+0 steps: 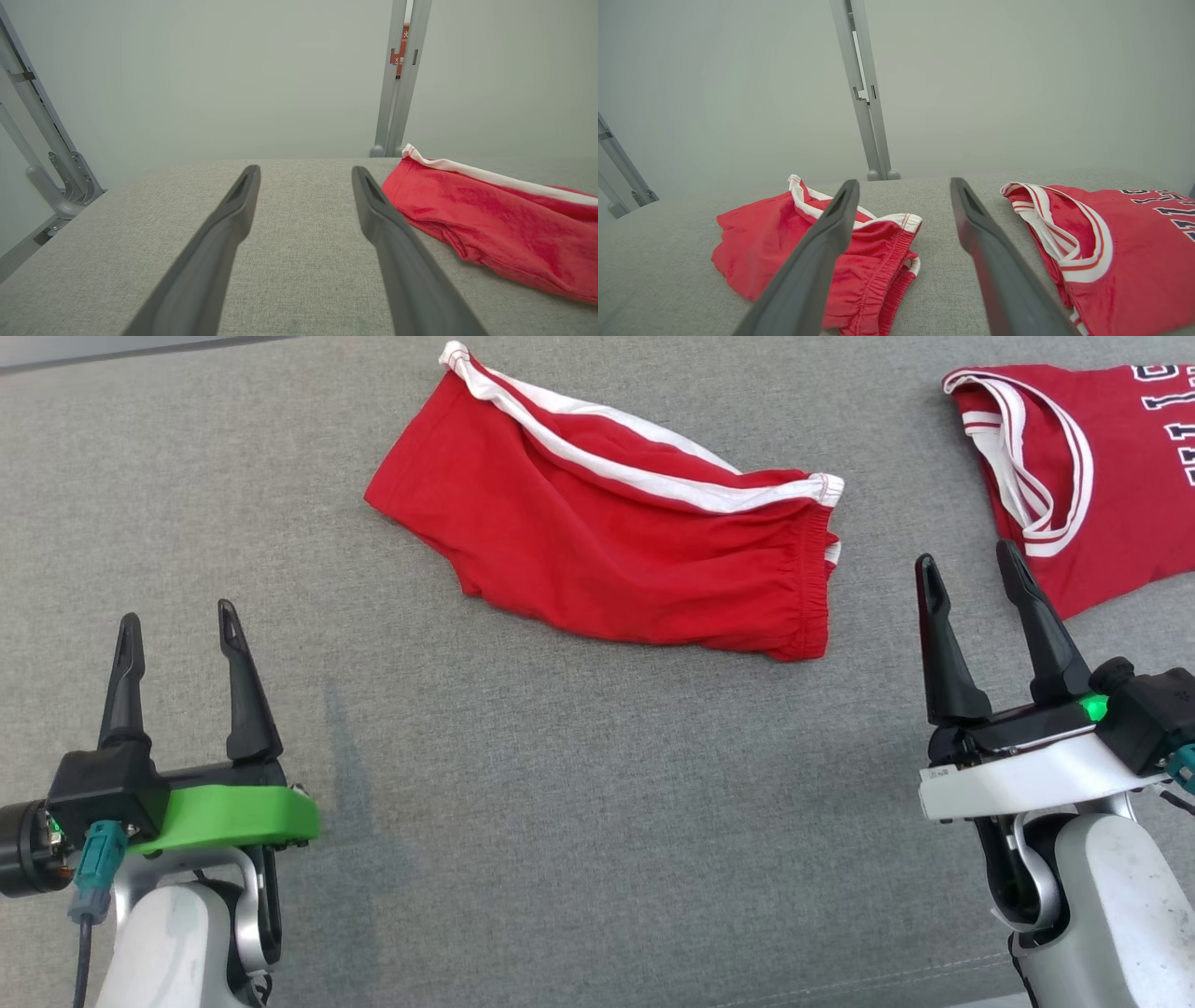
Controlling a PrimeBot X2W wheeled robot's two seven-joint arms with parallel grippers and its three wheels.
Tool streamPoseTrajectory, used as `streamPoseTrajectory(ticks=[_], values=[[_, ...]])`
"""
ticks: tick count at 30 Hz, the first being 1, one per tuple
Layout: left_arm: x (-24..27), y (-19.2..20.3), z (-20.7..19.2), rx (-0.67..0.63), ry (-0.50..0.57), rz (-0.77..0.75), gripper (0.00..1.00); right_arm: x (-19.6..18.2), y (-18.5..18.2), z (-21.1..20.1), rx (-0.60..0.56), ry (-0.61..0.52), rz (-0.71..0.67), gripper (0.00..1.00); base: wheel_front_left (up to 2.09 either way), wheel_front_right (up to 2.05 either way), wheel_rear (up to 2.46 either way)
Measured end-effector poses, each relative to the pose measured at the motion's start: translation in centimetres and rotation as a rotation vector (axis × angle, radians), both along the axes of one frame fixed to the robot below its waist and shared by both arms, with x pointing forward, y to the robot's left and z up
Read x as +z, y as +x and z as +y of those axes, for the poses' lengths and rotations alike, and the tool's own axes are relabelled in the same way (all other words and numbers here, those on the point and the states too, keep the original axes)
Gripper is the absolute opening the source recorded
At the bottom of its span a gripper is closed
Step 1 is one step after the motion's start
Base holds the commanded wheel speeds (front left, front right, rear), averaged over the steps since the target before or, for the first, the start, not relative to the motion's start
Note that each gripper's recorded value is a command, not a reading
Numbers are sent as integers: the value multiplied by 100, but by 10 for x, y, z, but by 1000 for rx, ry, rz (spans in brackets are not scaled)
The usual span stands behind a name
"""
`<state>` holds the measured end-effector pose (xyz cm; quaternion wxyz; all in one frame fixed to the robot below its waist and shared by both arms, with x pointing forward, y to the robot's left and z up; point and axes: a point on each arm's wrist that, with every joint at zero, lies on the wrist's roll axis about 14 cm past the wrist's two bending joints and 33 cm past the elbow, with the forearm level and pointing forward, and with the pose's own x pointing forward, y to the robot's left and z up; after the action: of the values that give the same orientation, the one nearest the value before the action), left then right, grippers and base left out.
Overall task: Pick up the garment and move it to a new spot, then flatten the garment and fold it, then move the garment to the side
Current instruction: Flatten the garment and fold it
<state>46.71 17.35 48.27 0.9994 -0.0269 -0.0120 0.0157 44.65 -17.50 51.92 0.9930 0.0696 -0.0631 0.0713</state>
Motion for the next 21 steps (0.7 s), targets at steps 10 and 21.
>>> streamPoseTrajectory(ticks=[10, 21], values=[[-8, 17, -25, -133, 29, 48, 100, -8, 3, -2, -10, 8, 24, 100, 0, 0, 0], [-42, 93, -94, -442, 79, 296, 100, -26, 21, 1, -6, 14, 54, 100, 0, 0, 0]])
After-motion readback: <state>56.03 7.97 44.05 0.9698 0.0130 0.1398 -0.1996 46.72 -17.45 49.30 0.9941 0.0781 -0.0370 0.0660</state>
